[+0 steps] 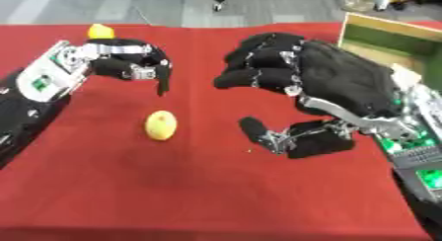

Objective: Pick up the objects with one hand, pass them to the other hand, and then place them into the box on the other side of the table.

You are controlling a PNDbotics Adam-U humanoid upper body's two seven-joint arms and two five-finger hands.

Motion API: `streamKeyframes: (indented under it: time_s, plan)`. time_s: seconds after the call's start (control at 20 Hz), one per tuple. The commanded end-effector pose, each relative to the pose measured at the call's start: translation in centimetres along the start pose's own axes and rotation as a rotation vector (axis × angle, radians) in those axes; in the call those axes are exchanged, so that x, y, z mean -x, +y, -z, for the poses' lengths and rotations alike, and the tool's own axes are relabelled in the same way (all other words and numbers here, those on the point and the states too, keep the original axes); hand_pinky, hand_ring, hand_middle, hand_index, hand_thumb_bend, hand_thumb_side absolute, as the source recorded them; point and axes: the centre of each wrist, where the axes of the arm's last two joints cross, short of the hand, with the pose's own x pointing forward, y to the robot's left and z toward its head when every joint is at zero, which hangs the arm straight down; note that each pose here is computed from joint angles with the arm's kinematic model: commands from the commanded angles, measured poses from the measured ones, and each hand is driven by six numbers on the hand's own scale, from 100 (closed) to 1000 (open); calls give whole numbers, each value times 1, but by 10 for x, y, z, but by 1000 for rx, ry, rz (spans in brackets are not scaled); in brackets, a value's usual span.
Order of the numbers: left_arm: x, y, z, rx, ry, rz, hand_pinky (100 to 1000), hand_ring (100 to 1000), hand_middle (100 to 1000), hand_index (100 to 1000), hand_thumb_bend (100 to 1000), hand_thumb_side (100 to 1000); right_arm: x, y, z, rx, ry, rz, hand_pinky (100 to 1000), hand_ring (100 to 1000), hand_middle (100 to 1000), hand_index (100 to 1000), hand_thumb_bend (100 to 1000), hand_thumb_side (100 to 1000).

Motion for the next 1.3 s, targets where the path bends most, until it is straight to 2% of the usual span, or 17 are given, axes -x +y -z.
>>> streamKeyframes:
  time_s: [0.05, 0.2, 0.35, 0.65, 0.9, 1.2, 1.3]
  plan:
    - [-26, 20, -17, -32, 41, 308, 770, 651, 621, 765, 111, 564, -2, -8, 2, -4, -16, -23, 875, 842, 729, 871, 100, 311]
    - [-26, 17, -16, 43, 83, 566, 814, 717, 735, 867, 246, 578, -2, -8, 2, -3, -19, -20, 875, 843, 729, 870, 100, 312]
    - [-14, 13, -14, 165, 123, 700, 820, 734, 756, 882, 308, 570, -3, -7, 2, -3, -21, -14, 875, 844, 727, 871, 100, 315]
    - [17, 4, -14, 306, 180, 778, 822, 742, 764, 881, 376, 584, -3, -7, 3, -2, -23, -10, 876, 845, 725, 870, 100, 316]
    - [36, -5, -13, 422, 188, 806, 836, 755, 777, 888, 403, 612, -2, -7, 3, -3, -23, -11, 876, 845, 725, 870, 100, 310]
    - [48, -16, -9, 542, 185, 867, 836, 753, 771, 874, 453, 625, -2, -7, 2, -6, -21, -11, 876, 845, 725, 870, 100, 306]
    - [47, -18, -7, 563, 189, 881, 809, 722, 735, 841, 461, 610, -2, -7, 2, -6, -20, -11, 876, 845, 725, 870, 100, 302]
